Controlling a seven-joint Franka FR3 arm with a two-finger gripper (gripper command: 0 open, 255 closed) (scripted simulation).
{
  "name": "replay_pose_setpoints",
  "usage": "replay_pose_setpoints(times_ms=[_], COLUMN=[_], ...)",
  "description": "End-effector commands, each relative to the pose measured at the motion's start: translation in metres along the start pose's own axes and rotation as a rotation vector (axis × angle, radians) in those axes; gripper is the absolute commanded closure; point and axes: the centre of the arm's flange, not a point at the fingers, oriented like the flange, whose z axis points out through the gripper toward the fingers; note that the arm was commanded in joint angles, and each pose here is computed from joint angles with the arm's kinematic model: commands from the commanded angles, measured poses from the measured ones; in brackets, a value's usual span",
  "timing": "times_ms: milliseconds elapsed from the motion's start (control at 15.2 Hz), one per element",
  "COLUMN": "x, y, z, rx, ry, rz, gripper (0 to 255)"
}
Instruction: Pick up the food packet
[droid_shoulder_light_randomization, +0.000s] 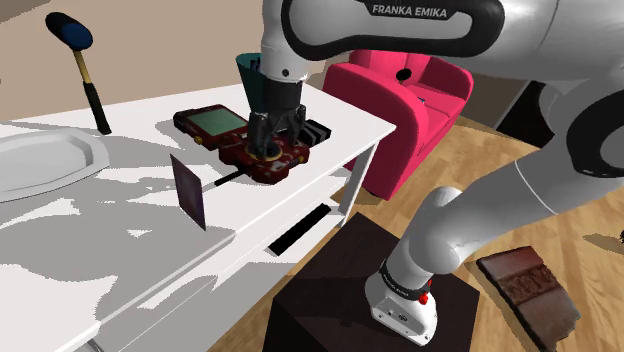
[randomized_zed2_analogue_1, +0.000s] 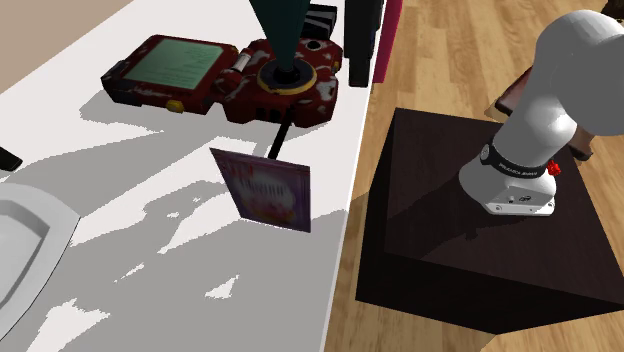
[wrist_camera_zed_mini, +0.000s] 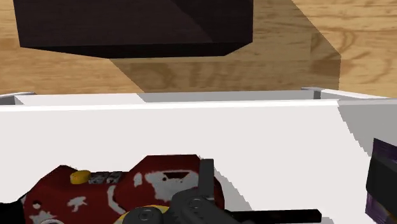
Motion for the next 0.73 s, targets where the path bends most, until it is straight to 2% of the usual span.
replay_pose_setpoints(times_ms=[0,660], x=[0.008,0.062], y=[-0.026,-0.154], z=[-0.001,-0.003], rx=[-0.007,-0.043], ry=[-0.004,-0.024], rz=[0.006,0.026], gripper=[0,0])
